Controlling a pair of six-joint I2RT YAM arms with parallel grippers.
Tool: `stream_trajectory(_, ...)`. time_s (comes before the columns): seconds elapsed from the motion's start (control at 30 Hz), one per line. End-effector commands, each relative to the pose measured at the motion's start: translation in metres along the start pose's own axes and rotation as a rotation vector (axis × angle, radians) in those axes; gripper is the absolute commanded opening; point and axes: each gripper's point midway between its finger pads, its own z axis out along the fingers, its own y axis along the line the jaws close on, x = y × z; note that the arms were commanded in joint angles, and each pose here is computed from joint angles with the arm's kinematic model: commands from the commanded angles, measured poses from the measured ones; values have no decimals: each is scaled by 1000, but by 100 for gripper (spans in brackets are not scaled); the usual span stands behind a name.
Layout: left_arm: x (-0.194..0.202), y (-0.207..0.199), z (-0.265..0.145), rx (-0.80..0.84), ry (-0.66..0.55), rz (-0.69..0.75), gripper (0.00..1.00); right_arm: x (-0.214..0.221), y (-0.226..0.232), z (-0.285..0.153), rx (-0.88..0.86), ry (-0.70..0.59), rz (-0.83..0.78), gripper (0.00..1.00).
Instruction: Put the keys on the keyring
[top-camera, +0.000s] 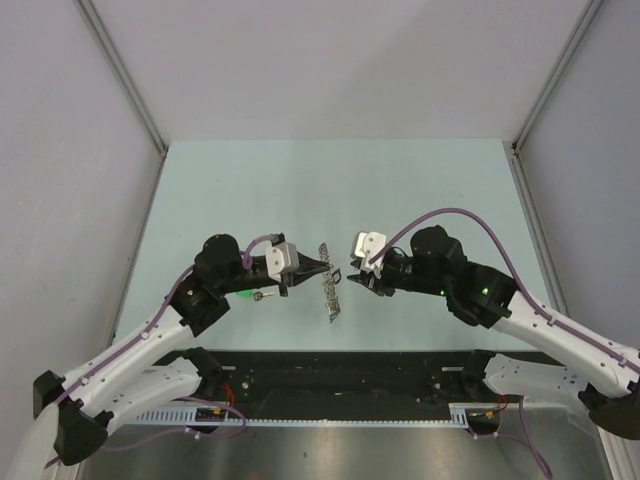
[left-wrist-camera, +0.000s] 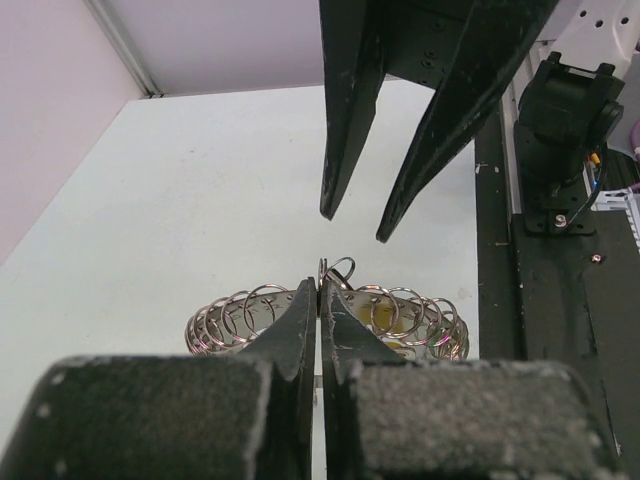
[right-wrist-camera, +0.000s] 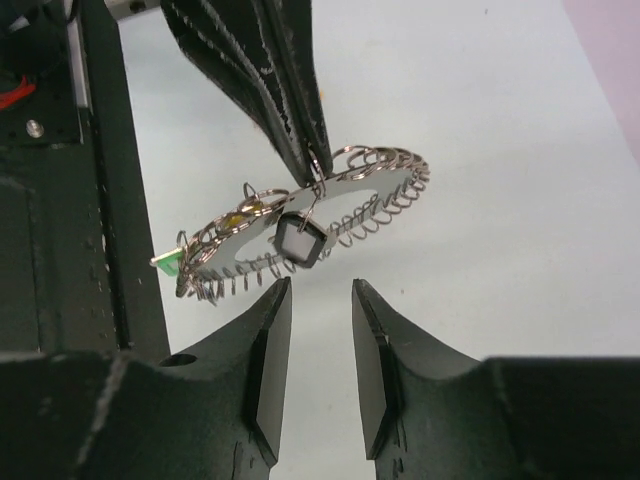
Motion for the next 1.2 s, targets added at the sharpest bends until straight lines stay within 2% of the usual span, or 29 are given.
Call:
stream_trajectory(0.0,-24,6,-1,-28,-89,42,0,-28,-5,-5,1,-173,43,36)
stream_trajectory(0.13,-25,7,-1,-35,-97,42,0,-42,-8,-6,-3,-272,58,37)
stream_trajectory(0.43,-28,10,-2,-60,-116,30,0,-49,-10,-2,22,-351,112,36)
stream_trajectory(0.7,-32,9,-2,-64,-155,13,0,-43,-19,-1,88,-367,167,34)
stream_trajectory(0.9,-34,10,-3,-79,-175,-1,0,-41,-15,4,63,-359,178,29)
stream_trajectory(1.17,-38,13,-4,-103,-200,-17,0,-35,-13,7,55,-350,203,28)
